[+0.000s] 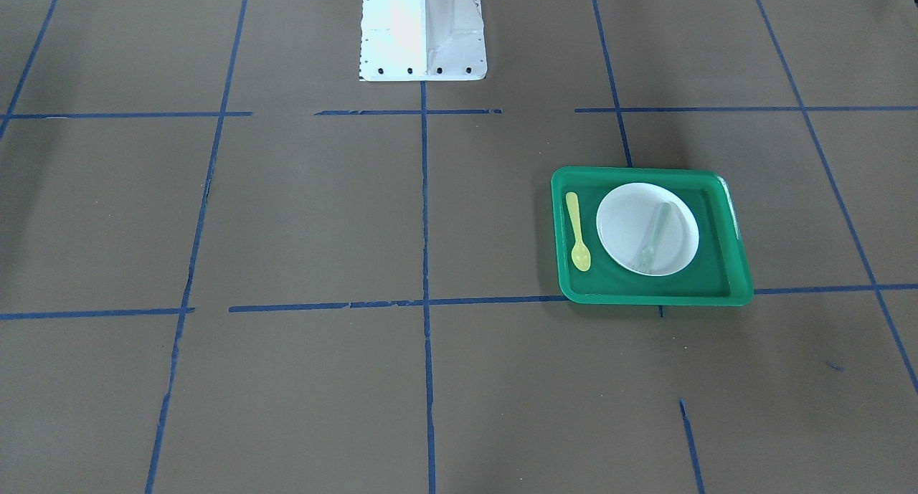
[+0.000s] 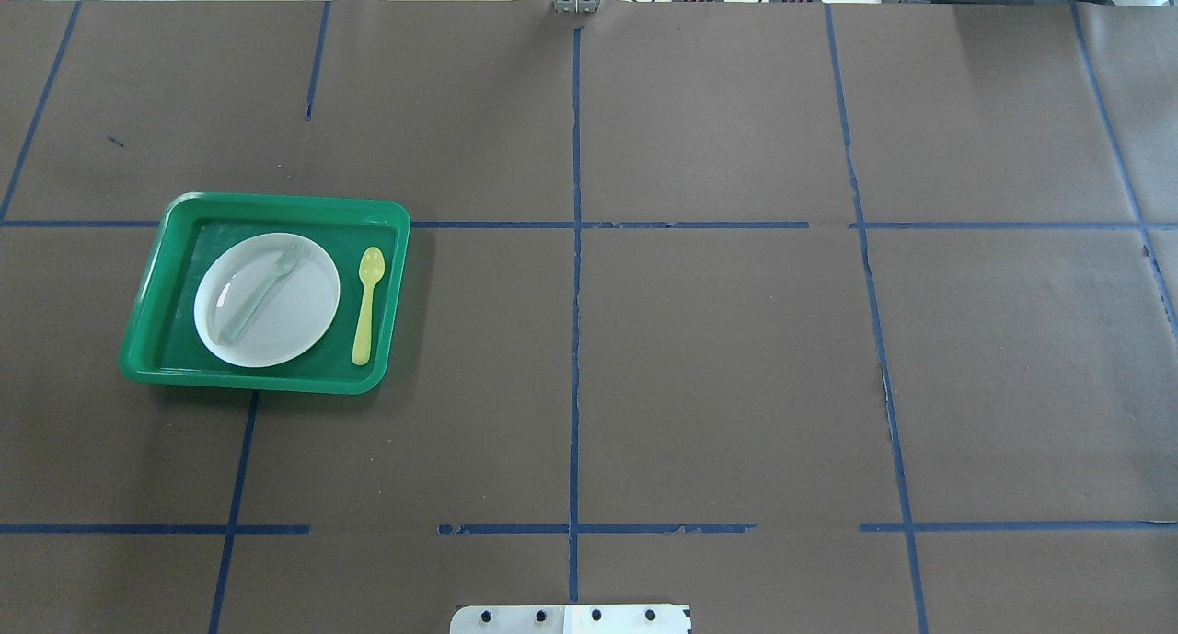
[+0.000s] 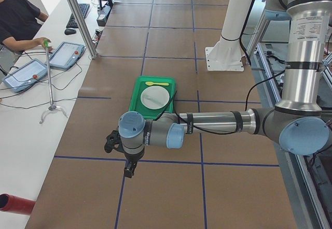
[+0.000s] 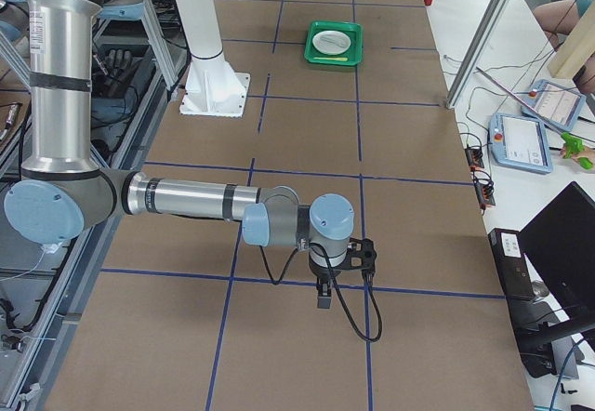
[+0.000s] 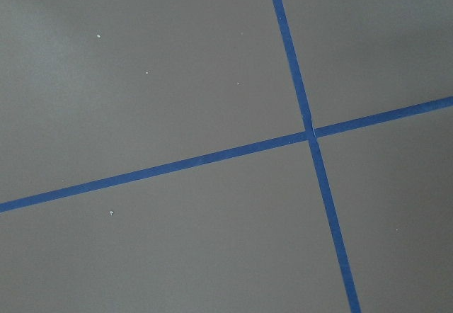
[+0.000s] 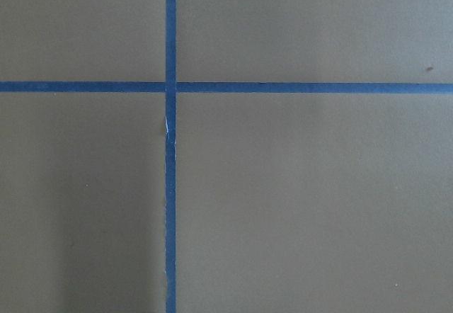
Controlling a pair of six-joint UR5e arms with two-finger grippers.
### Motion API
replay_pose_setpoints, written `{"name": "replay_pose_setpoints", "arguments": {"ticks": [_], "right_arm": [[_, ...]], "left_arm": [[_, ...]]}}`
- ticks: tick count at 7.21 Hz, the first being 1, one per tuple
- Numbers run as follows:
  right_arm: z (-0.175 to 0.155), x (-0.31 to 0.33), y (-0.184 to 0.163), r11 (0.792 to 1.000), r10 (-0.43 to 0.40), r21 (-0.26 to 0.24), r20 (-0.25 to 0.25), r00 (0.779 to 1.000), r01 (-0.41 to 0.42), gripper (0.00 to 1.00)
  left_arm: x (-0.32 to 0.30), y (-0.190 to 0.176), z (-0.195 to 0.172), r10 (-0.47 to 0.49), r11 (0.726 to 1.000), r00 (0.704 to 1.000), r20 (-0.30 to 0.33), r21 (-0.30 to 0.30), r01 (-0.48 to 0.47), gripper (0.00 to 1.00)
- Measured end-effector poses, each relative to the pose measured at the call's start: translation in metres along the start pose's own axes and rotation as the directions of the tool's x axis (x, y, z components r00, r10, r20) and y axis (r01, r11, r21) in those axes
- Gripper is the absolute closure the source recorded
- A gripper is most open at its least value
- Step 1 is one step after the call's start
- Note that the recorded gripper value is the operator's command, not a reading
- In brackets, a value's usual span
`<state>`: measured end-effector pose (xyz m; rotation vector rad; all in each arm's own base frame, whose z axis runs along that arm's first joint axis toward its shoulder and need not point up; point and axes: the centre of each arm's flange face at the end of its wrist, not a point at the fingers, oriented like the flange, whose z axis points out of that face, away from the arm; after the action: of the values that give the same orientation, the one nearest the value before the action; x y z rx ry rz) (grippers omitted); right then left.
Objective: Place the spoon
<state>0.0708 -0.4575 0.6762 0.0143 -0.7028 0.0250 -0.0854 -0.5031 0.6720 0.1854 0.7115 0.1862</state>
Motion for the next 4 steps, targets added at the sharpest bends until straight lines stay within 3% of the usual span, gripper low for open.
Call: {"name": "replay_pose_setpoints", "arguments": {"ticks": [4], "right_arm": [[0.0,0.0,0.0,1.0,0.0,0.0,0.0,1.0,0.0,0.0]], "left_arm": [[-0.0014,0.0011,0.0017,-0.002,1.0,1.0,0.0,-0.005,0.002,0.0]]}}
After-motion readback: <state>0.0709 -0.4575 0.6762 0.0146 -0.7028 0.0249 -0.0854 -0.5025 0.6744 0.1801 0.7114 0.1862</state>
